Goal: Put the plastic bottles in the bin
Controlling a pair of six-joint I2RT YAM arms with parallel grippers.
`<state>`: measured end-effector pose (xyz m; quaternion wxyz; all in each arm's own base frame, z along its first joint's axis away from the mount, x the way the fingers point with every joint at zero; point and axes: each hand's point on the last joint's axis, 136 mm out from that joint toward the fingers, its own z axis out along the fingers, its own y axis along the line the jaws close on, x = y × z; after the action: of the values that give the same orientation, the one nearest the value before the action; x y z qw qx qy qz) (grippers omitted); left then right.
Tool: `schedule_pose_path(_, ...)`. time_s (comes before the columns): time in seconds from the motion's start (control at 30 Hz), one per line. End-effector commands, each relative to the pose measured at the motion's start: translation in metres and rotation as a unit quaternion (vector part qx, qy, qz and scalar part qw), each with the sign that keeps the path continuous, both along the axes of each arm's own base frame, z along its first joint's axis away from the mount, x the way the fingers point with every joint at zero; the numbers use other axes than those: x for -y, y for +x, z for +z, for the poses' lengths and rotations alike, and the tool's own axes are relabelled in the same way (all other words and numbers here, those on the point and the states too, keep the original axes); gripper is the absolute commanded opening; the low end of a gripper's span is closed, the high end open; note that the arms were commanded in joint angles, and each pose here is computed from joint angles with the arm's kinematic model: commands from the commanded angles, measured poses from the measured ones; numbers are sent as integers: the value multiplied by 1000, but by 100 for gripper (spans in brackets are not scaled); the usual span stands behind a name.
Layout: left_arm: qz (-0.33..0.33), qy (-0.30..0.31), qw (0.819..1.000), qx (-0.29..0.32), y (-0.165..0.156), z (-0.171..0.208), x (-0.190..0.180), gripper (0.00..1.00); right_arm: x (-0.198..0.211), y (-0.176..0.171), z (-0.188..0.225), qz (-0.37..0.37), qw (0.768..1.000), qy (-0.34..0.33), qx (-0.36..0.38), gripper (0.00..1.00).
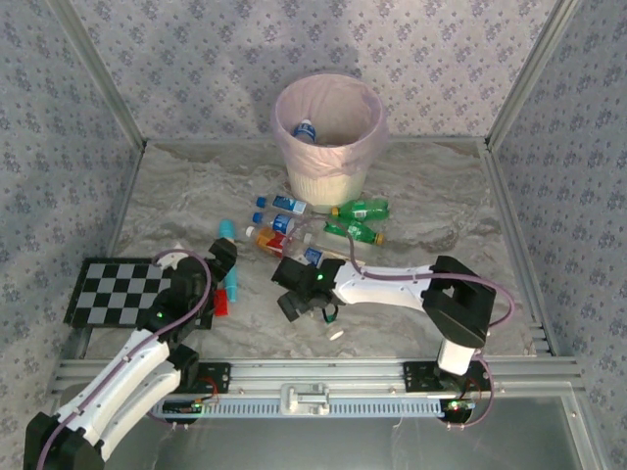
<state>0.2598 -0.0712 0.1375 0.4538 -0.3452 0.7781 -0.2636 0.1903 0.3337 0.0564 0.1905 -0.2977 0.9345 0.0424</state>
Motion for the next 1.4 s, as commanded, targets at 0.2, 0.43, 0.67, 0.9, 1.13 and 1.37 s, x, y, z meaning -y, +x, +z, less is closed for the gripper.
schedule_pose_path(0.2, -13, -14, 1000, -6, 6, 0, 10, 100, 0, 0, -5, 10, 999, -34, -1, 87)
schedule_pose_path(0.43, -18, -12, 1000, -4, 7, 4, 12, 100, 3, 0, -7, 9, 999, -36, 0, 68)
schedule_pose_path(0.67, -21, -14, 1000, -8, 6, 1, 14, 100, -2, 1, -1, 12, 1000, -21, 5, 55)
schedule_pose_path(0.9, -49, -5, 999, 4, 9, 10, 23, 100, -9, 7, 32, 33, 998, 41, 24, 52)
schedule_pose_path(1.13, -89, 18, 996, 11, 15, 22, 40, 100, -17, 41, 126, 55, 981, 162, 91, 51)
schedule_pose_path(1.37, -127, 36, 991, 13, 20, 27, 63, 100, -3, 93, 241, 46, 931, 309, 189, 49)
